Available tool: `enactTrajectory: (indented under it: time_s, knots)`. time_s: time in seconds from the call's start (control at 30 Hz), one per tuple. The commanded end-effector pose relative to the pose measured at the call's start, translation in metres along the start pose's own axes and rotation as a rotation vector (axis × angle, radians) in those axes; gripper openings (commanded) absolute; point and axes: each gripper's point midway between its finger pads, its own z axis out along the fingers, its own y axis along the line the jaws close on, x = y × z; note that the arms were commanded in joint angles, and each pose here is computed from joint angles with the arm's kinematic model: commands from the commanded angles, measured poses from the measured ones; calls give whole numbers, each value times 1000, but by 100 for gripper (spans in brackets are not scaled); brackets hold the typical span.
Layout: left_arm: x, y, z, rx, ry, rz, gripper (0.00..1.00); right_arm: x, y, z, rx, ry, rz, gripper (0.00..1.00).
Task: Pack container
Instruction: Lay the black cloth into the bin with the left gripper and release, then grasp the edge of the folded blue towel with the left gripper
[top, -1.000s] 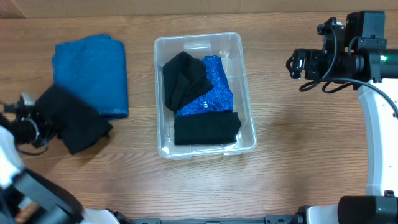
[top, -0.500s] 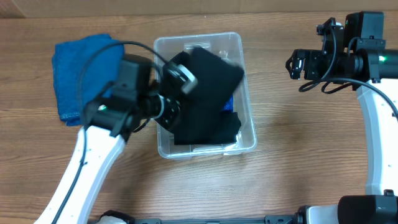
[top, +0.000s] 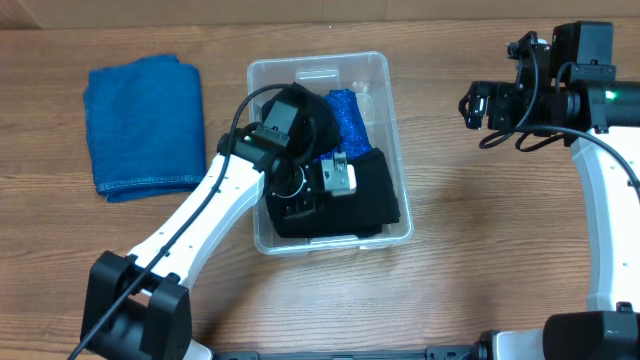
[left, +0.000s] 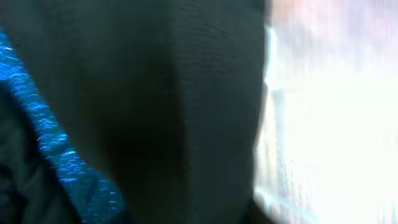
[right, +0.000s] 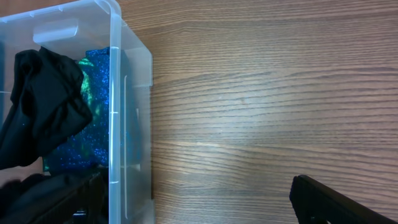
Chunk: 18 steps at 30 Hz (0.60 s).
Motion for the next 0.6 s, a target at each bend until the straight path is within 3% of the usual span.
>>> enactTrajectory:
  time_s: [0.0,0.07,0.2,0.27,0.33,0.43,0.57]
  knots:
    - [1,46,-18,-200,20,-270,100,0,0,0,2,-2,-2,100]
    - [3,83,-64,-362,2,-516,100,0,0,0,2,-2,-2,100]
    - [-13,103,-168,-489,-121,-672,100,0,0,0,2,-2,-2,100]
    - [-2,109,-226,-579,-202,-806,100,0,0,0,2,-2,-2,100]
    - [27,117,-265,-666,-271,-975,100,0,0,0,2,-2,-2,100]
    - [132,127,-312,-782,-364,-1481,100,0,0,0,2,-2,-2,100]
    - [238,133,-321,-804,-341,-1730,100,1,1,0,2,1,-1,100]
